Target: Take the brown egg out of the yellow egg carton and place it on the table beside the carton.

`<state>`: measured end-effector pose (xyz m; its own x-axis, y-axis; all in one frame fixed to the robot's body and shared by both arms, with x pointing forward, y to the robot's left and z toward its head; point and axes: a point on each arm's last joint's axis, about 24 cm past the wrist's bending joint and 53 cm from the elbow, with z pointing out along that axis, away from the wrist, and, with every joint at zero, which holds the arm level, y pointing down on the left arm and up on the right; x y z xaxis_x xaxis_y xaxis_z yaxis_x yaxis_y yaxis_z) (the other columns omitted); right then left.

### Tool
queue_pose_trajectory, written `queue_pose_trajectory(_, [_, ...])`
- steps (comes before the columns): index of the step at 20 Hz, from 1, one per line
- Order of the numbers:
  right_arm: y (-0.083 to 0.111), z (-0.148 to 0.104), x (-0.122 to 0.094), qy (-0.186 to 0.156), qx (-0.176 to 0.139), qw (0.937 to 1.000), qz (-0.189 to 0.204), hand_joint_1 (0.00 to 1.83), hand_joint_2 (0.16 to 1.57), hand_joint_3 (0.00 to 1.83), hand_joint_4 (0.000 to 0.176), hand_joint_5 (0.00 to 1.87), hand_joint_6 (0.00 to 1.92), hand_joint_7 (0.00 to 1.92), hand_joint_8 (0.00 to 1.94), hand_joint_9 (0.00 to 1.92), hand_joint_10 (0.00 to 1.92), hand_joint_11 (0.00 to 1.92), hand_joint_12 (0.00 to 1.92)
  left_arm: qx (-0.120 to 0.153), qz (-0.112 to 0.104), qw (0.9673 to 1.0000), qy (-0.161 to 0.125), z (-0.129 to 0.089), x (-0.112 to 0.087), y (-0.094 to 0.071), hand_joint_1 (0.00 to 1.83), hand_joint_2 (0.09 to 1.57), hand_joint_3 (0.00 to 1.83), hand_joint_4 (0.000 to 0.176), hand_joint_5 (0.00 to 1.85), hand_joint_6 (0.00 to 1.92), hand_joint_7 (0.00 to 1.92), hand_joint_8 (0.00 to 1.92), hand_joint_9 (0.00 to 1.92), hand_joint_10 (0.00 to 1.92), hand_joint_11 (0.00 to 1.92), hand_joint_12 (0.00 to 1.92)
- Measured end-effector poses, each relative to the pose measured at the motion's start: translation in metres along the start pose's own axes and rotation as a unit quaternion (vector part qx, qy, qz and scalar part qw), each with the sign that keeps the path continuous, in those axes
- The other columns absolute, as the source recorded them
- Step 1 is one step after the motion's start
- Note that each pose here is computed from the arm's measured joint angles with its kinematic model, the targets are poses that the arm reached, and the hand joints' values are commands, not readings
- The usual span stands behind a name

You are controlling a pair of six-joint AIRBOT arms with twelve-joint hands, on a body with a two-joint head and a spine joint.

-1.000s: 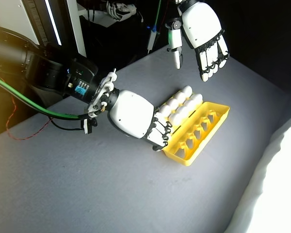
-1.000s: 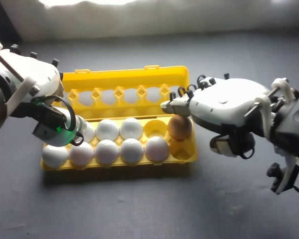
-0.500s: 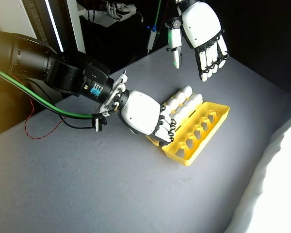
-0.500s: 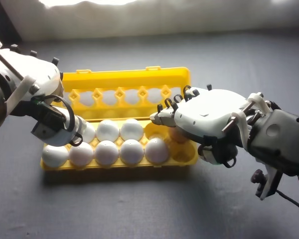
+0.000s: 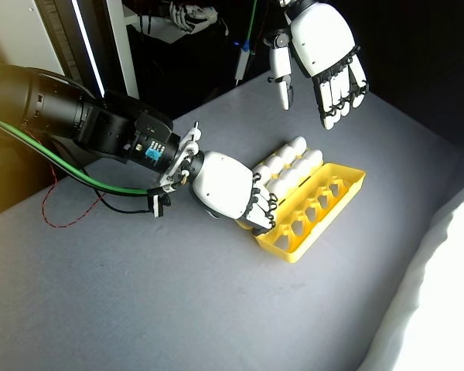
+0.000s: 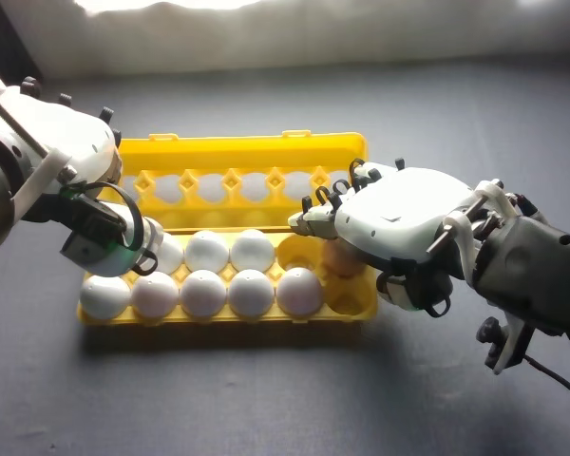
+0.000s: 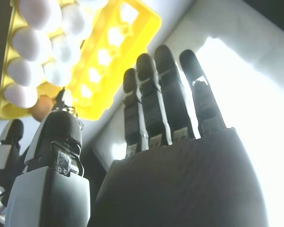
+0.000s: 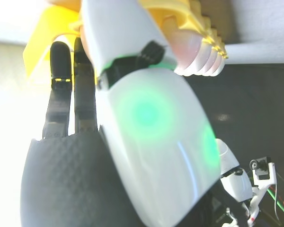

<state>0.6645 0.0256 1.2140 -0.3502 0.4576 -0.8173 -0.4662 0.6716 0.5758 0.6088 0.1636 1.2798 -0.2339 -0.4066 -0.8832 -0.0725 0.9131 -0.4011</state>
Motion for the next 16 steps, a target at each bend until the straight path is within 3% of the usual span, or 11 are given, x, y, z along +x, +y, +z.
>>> queue_pose_trajectory(6, [0.003, 0.001, -0.006, -0.009, -0.01, 0.9999, 0.002, 1.48, 1.14, 0.02, 0.0, 0.35, 0.02, 0.4, 0.02, 0.41, 0.15, 0.0, 1.39, 0.001, -0.001, 1.0, 0.001, 0.0, 0.0, 0.0, 0.22, 1.32, 0.0, 0.0, 0.46, 0.01, 0.52, 0.01, 0.47, 0.01, 0.03, 0.82])
queue_pose_trajectory(16, [0.006, 0.001, -0.012, -0.02, -0.016, 0.9996, -0.006, 1.31, 1.2, 0.0, 0.0, 0.71, 0.09, 0.8, 0.05, 0.69, 0.34, 0.25, 1.39, 0.0, -0.002, 1.0, 0.003, 0.0, 0.001, 0.0, 0.21, 1.33, 0.0, 0.0, 0.42, 0.0, 0.49, 0.0, 0.45, 0.0, 0.0, 0.8])
